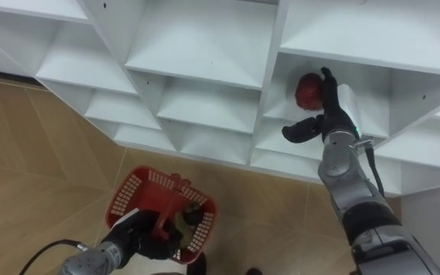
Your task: Collect fruits from the closet
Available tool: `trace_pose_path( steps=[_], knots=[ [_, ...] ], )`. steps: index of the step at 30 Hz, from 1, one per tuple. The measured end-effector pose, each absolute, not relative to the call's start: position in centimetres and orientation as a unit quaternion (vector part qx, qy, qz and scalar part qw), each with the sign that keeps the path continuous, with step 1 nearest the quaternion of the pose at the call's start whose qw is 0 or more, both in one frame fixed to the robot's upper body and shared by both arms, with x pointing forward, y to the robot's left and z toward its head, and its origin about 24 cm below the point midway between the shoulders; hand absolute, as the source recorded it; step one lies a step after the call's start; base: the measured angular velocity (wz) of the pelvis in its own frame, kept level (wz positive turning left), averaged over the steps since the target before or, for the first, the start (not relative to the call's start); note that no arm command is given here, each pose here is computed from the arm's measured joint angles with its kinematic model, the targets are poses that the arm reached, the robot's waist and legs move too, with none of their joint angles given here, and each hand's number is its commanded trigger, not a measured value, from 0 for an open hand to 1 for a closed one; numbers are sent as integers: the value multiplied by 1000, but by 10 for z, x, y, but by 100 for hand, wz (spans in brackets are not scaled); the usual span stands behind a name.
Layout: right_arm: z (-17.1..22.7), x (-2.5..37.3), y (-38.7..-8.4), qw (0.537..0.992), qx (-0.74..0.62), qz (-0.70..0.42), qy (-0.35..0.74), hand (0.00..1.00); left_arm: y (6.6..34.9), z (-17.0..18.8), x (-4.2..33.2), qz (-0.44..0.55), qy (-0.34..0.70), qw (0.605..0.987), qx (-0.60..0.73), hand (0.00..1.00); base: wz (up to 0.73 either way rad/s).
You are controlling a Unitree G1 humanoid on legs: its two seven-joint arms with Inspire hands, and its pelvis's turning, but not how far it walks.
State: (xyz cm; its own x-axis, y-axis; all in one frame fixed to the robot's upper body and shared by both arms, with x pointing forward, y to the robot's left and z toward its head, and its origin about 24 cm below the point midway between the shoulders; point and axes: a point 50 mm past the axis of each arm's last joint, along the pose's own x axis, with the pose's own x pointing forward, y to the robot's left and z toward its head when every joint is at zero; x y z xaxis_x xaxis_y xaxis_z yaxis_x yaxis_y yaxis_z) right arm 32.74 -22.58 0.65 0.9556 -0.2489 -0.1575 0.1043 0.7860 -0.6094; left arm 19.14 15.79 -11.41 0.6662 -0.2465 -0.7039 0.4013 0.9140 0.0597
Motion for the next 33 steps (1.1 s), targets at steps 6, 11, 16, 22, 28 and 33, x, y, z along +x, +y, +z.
trace_pose_path(
  steps=[6,11,16,22,28,33],
  knots=[
    [12,331,-227,938,-313,-105,106,100,158,-114,191,-179,367,907,105,100,0],
    [11,331,-226,938,-313,-103,107,100,158,-114,191,-179,367,907,105,100,0],
    [10,331,-222,937,-318,-96,106,100,156,-114,192,-180,367,907,103,100,0],
    [9,331,-219,937,-319,-92,106,100,154,-114,191,-181,367,907,101,100,0],
    [9,331,-219,938,-318,-93,106,100,153,-114,192,-182,367,907,98,100,0],
    [9,331,-220,939,-314,-92,108,100,151,-113,194,-184,364,908,98,100,0]
  ],
)
